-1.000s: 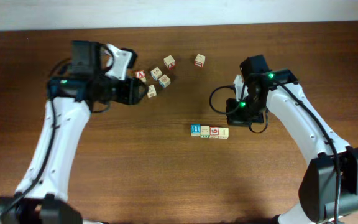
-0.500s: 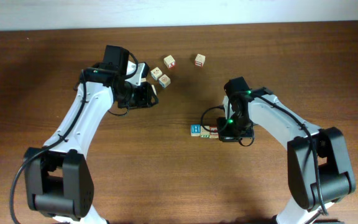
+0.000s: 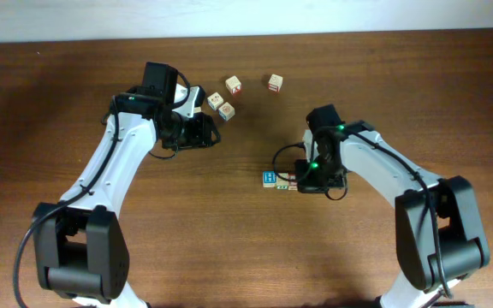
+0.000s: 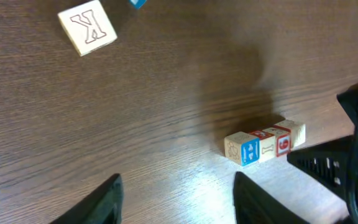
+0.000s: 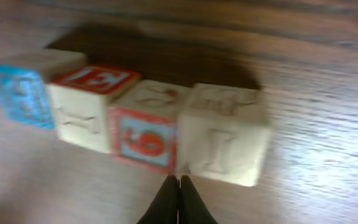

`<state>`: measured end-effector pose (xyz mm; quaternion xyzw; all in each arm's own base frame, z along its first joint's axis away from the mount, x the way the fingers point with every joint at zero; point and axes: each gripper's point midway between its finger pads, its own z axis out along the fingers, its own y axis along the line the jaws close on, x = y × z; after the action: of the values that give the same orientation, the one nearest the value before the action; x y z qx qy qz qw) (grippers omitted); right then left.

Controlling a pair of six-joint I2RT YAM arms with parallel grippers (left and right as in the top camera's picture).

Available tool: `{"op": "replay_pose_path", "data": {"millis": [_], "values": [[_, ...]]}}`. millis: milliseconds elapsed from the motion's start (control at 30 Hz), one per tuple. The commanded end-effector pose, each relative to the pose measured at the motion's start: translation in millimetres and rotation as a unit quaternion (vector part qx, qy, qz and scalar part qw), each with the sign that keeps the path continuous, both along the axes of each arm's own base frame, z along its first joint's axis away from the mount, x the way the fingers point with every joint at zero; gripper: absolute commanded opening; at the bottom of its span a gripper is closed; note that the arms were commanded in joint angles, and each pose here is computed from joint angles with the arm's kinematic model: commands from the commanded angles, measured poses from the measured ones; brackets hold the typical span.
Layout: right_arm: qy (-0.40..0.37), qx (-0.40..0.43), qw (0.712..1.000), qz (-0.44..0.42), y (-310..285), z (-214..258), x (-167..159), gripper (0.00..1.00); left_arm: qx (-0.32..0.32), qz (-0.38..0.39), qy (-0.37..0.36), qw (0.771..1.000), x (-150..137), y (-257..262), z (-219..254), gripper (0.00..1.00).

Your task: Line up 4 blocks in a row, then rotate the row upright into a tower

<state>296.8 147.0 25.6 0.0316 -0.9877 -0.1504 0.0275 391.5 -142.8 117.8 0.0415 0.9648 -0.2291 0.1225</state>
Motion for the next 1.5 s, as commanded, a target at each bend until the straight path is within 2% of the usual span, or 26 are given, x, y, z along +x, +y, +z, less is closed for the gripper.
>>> {"op": "replay_pose_path", "data": {"millis": [0, 67, 267, 633, 700, 733, 767, 833, 900, 967, 1067, 1467], "values": [[-0.031, 0.03, 0.999, 0.011, 29, 28, 1, 0.04, 0.01, 0.003, -0.002, 1.0, 2, 3, -2, 0.58], [-0.038, 0.032, 0.999, 0.009, 39, 29, 2, 0.04, 0.01, 0.003, -0.002, 1.0, 2, 3, -2, 0.59], [-0.031, -0.034, 0.999, -0.019, 46, 7, -4, 0.04, 0.01, 0.003, -0.002, 1.0, 2, 2, -2, 0.61], [-0.036, -0.043, 0.998, -0.03, 45, -2, 4, 0.04, 0.01, 0.003, -0.002, 1.0, 2, 3, -2, 0.61], [-0.042, -0.023, 0.999, -0.011, 53, 6, 7, 0.04, 0.01, 0.003, -0.002, 1.0, 2, 3, -2, 0.61], [-0.05, -0.018, 0.999, -0.01, 55, 14, 11, 0.04, 0.01, 0.003, -0.002, 1.0, 2, 3, -2, 0.62], [-0.086, -0.003, 0.996, -0.009, 64, 40, 28, 0.04, 0.01, 0.003, -0.002, 1.0, 2, 3, -2, 0.64], [-0.13, 0.014, 0.991, -0.016, 71, 54, 51, 0.04, 0.01, 0.004, -0.002, 1.0, 2, 3, -2, 0.66], [-0.166, 0.02, 0.986, -0.022, 77, 52, 72, 0.04, 0.01, 0.003, -0.003, 1.0, 2, 3, -2, 0.66], [-0.158, 0.015, 0.987, -0.028, 80, 32, 78, 0.04, 0.01, 0.003, -0.002, 1.0, 2, 3, -2, 0.66], [-0.125, 0.005, 0.992, -0.024, 80, 3, 73, 0.04, 0.01, 0.004, -0.002, 1.0, 2, 3, -2, 0.66], [-0.106, -0.004, 0.994, -0.013, 83, -2, 60, 0.04, 0.01, 0.004, -0.003, 1.0, 2, 3, -2, 0.67]]}}
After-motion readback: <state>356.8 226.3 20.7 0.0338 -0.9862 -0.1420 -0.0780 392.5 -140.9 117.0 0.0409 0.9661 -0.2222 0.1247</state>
